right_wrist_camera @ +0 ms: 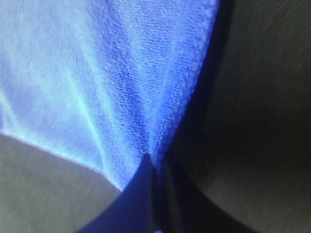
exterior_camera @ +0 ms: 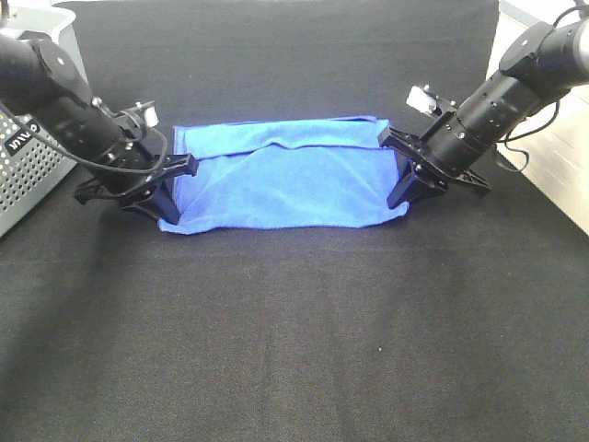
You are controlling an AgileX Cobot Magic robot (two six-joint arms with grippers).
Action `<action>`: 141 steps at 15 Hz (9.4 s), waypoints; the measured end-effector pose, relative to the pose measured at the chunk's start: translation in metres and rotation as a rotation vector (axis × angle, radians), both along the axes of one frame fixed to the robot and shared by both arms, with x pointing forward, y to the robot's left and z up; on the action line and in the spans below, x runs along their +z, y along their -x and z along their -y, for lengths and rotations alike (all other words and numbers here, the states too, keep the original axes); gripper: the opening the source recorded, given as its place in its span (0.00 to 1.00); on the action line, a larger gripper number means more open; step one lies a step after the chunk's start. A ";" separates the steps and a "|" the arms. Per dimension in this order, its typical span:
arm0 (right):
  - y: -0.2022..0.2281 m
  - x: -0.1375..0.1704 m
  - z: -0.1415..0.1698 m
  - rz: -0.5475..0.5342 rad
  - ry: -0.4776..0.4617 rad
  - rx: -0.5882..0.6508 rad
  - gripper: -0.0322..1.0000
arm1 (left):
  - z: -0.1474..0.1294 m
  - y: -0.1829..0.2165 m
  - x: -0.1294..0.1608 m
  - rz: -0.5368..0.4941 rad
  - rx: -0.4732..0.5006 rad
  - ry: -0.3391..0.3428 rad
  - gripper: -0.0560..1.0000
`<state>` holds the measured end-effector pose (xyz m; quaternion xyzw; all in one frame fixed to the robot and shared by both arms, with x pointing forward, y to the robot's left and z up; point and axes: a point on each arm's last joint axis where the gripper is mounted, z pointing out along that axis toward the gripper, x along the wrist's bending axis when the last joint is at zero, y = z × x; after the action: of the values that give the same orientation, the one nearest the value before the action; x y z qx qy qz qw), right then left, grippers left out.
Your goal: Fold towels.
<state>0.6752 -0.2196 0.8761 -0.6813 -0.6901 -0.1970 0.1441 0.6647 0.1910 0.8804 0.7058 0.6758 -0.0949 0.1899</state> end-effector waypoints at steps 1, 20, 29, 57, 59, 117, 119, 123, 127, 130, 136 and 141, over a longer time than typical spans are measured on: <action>0.008 0.006 0.001 -0.003 0.002 -0.001 0.03 | -0.001 0.007 0.008 -0.001 -0.005 -0.002 0.06; 0.046 0.046 0.004 0.122 0.014 0.031 0.03 | -0.018 0.056 0.063 0.144 0.062 -0.056 0.06; -0.022 0.017 -0.002 0.173 0.011 0.028 0.05 | -0.015 -0.016 0.033 0.197 0.108 -0.103 0.07; -0.013 0.010 -0.004 0.060 -0.005 0.059 0.96 | -0.014 -0.021 -0.011 0.106 0.182 -0.082 0.11; -0.010 0.010 -0.004 0.026 -0.015 0.066 0.96 | -0.020 -0.017 0.004 0.118 0.107 -0.166 0.11; -0.006 0.075 -0.031 0.213 -0.137 0.129 0.96 | 0.024 -0.020 0.143 0.179 -0.014 -0.193 0.78; 0.007 0.110 -0.025 0.214 -0.072 0.154 0.96 | 0.018 -0.006 0.170 0.194 -0.043 -0.227 0.78; 0.030 0.152 -0.020 0.217 -0.031 0.197 0.96 | 0.003 0.027 0.195 0.204 -0.062 -0.298 0.78; 0.083 0.187 -0.007 0.227 0.039 0.207 0.96 | -0.022 0.108 0.212 0.187 -0.069 -0.335 0.78; 0.141 0.202 0.004 0.235 0.085 0.205 0.96 | -0.044 0.189 0.231 0.258 -0.054 -0.319 0.78; 0.268 0.210 0.031 0.355 0.201 0.199 0.96 | -0.085 0.336 0.216 0.461 -0.016 -0.270 0.78; 0.372 0.193 0.052 0.592 0.265 0.129 0.96 | -0.110 0.429 0.195 0.848 -0.035 -0.231 0.78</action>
<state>0.3031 -0.2712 1.0690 -0.5622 -0.7634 -0.2854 -0.1402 0.2355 0.3009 1.0750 0.7104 0.5322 0.2760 0.3687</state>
